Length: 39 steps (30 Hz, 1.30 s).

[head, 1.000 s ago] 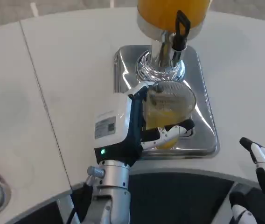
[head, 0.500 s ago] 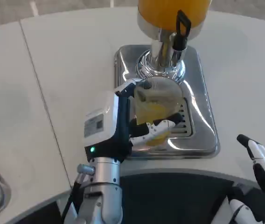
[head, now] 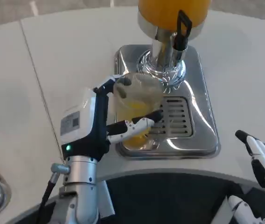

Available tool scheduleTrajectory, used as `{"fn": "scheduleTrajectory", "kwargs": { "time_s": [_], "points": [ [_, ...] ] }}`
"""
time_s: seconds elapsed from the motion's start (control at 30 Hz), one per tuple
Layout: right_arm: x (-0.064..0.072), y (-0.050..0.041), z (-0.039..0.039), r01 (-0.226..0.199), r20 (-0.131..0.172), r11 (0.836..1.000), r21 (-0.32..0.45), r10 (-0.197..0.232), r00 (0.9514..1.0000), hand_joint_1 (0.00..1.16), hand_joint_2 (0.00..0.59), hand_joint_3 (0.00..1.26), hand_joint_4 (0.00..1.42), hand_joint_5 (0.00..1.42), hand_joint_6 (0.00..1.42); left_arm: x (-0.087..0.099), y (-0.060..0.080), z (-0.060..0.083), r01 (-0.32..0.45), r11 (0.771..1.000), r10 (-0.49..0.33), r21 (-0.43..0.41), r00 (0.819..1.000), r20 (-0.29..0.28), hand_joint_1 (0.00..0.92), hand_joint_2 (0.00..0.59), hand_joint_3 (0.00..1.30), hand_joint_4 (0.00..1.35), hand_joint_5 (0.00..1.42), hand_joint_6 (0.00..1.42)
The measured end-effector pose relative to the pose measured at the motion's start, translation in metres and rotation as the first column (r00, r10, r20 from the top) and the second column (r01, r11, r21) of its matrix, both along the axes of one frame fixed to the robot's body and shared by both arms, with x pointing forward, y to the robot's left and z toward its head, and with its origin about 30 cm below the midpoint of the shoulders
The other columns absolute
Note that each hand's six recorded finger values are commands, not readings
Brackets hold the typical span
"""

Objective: Grasp the cup under the faucet to collect the drink, then remove the cup.

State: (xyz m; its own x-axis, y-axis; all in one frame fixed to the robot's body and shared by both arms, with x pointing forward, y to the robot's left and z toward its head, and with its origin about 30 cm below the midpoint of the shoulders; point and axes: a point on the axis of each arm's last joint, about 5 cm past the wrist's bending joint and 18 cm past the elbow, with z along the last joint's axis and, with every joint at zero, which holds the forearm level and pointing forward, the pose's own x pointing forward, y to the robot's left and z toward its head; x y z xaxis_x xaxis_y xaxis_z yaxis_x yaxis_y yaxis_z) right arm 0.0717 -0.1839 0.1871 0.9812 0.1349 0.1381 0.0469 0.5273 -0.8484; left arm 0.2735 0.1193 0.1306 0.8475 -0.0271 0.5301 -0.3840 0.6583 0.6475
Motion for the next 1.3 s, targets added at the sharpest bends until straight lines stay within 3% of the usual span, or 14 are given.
{"fn": "scheduleTrajectory", "kwargs": {
  "time_s": [0.37, 0.73, 1.03, 1.17, 1.3],
  "points": [
    [0.003, -0.0005, -0.0016, -0.008, -0.002, 1.000, -0.005, 0.008, 1.0000, 0.12, 0.545, 0.00, 0.00, 0.00, 0.00, -0.013, 0.030, 0.001, -0.015, 0.999, 0.014, 0.039, 1.000, 0.003, 0.568, 0.019, 1.02, 1.19, 1.42, 1.42],
    [0.005, -0.0009, -0.0013, -0.013, 0.008, 1.000, -0.011, 0.013, 0.9999, 0.12, 0.548, 0.00, 0.00, 0.00, 0.00, -0.021, 0.037, 0.006, 0.000, 1.000, 0.000, 0.013, 1.000, 0.007, 0.569, 0.002, 1.02, 1.19, 1.42, 1.42],
    [0.006, -0.0037, 0.0004, -0.006, 0.018, 1.000, -0.031, 0.007, 0.9998, 0.12, 0.548, 0.00, 0.00, 0.00, 0.00, -0.042, 0.066, 0.010, -0.002, 0.999, 0.001, 0.038, 1.000, 0.013, 0.569, 0.000, 1.02, 1.19, 1.42, 1.42],
    [0.010, -0.0042, 0.0029, -0.019, 0.037, 0.999, -0.050, 0.021, 0.9991, 0.12, 0.548, 0.00, 0.00, 0.00, 0.00, -0.047, 0.067, 0.009, 0.014, 0.999, -0.014, 0.045, 1.000, -0.001, 0.564, 0.000, 1.02, 1.20, 1.42, 1.42],
    [0.015, -0.0065, 0.0069, -0.040, 0.050, 0.993, -0.114, 0.046, 0.9977, 0.12, 0.548, 0.00, 0.00, 0.00, 0.00, -0.052, 0.067, 0.016, 0.064, 0.997, -0.065, 0.054, 0.998, 0.024, 0.563, 0.000, 1.02, 1.20, 1.42, 1.42]
  ]
}}
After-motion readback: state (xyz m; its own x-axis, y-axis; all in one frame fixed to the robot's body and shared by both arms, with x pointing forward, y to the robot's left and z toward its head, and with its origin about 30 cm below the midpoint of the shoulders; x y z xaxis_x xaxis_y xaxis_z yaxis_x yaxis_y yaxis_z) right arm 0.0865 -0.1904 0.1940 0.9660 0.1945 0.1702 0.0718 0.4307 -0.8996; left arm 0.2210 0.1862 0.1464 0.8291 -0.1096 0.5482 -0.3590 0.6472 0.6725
